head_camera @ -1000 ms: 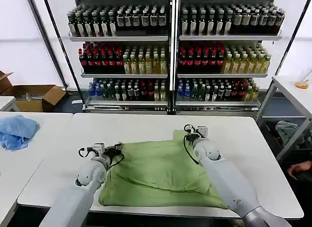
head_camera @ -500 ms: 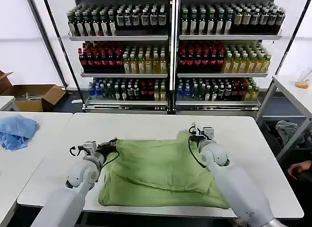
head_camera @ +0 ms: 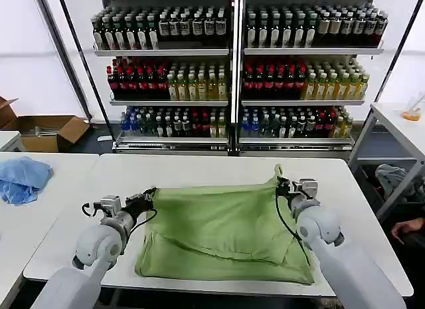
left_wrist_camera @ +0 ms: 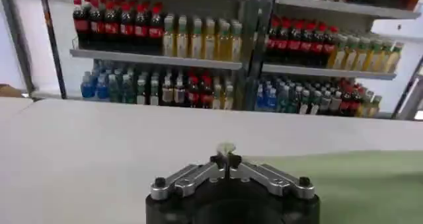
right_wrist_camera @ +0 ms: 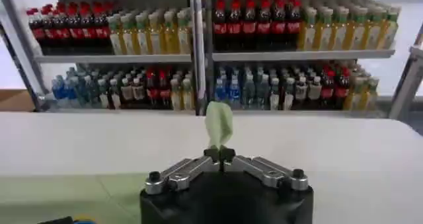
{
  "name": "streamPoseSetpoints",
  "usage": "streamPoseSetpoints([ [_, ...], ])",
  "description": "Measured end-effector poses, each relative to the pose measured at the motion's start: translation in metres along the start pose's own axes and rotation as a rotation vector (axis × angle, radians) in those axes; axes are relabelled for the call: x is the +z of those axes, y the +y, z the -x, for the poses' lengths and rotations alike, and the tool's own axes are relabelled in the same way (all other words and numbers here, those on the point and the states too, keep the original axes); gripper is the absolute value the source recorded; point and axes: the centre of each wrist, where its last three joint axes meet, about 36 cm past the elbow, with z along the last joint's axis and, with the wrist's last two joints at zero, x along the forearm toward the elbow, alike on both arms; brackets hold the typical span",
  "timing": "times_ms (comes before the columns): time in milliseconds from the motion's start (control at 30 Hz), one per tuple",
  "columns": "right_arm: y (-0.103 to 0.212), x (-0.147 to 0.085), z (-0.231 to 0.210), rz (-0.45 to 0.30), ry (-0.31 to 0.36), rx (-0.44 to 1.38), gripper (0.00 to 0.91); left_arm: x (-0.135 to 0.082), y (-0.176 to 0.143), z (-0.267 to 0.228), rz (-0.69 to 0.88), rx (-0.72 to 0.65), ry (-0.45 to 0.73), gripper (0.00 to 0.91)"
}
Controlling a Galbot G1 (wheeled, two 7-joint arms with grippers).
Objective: Fold and organize the clothes.
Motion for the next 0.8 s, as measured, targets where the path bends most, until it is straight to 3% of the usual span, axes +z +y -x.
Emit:
streamPoseSetpoints([
  [333,0.0,0.026,-0.054,-0.006,0.004,0.0,0.0,0.02,-0.008,-0.028,0.076,0.031,0.015,0.02],
  [667,0.004,0.056,-0.08,0.012,0.06,0.009,0.0,0.048,-0.011,-0.04,0.14,0.021,0.06,0.02],
  [700,0.005,0.058,-0.081,0.015,0.065,0.011,0.06,0.05,-0.012,-0.04,0.147,0.02,0.061,0.101],
  [733,0.006,0.06,-0.081,0.016,0.069,0.013,0.333,0.052,-0.012,-0.04,0.152,0.019,0.065,0.262],
  [767,0.007,0.062,-0.081,0.018,0.074,0.015,0.907,0.054,-0.012,-0.039,0.157,0.019,0.068,0.907],
  [800,0.008,0.064,-0.08,0.019,0.078,0.015,0.907,0.055,-0.013,-0.039,0.161,0.017,0.07,0.907],
])
